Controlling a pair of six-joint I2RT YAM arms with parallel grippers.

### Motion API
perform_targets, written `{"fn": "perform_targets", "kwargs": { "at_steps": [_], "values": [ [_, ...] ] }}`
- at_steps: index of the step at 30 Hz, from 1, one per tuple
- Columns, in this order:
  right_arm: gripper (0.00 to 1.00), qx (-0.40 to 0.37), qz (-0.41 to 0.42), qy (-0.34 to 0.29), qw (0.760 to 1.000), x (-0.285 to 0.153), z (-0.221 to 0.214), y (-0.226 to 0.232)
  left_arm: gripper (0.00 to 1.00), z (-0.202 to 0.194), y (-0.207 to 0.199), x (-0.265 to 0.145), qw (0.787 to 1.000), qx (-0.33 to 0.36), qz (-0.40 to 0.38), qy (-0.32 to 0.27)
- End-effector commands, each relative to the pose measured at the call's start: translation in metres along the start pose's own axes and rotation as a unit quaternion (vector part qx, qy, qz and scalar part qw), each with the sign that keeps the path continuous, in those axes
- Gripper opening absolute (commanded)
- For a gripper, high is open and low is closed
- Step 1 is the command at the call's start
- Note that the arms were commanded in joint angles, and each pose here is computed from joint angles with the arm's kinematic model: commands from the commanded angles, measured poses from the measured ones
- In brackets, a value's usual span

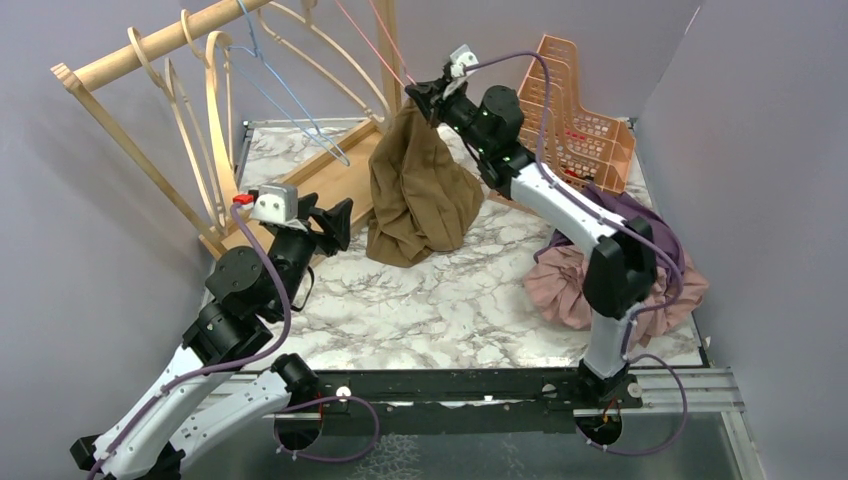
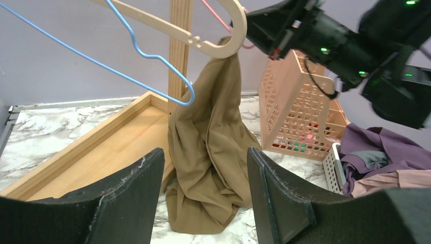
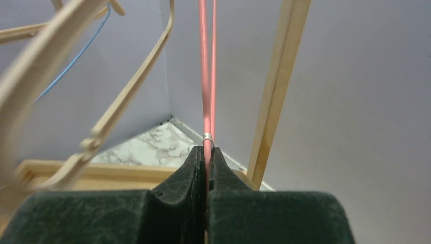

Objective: Place the skirt on the hanger
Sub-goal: Pick up the hanger from the clothesline.

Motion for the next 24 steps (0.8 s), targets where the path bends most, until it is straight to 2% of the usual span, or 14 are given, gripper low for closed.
{"fn": "perform_targets", "kwargs": {
  "at_steps": [1,9,17,20,24],
  "values": [
    [0.01,-0.016,0.008,-0.06,0.998,-0.044,0.064,0.024,0.63,0.0,-0.001,-0.002,1.0,-0.023,-0.001,-0.015],
    [0.01,0.033,-0.063,0.033,0.997,-0.145,0.056,0.035,0.63,-0.017,-0.02,0.002,0.996,-0.071,-0.047,-0.009],
    [0.01,0.041,-0.144,0.151,0.977,-0.257,0.055,0.046,0.63,-0.021,-0.039,0.01,0.99,-0.105,-0.094,-0.02],
    [0.01,0.024,-0.136,0.199,0.97,-0.296,0.059,0.056,0.63,-0.015,-0.046,0.018,0.988,-0.104,-0.109,-0.03],
    [0.01,-0.008,-0.077,0.266,0.961,-0.34,0.059,0.073,0.64,-0.007,-0.054,0.032,0.988,-0.068,-0.127,-0.046]
  ]
}}
Point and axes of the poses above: each gripper's point midway between its finger pads, its own x axis out along the fingers, its own y axis along the line the jaws close on, z = x × y, the point moved 7 cm from there along -x, back along the fingers, and after that the axes turned 15 degrees about x, right-handed, at the moved point
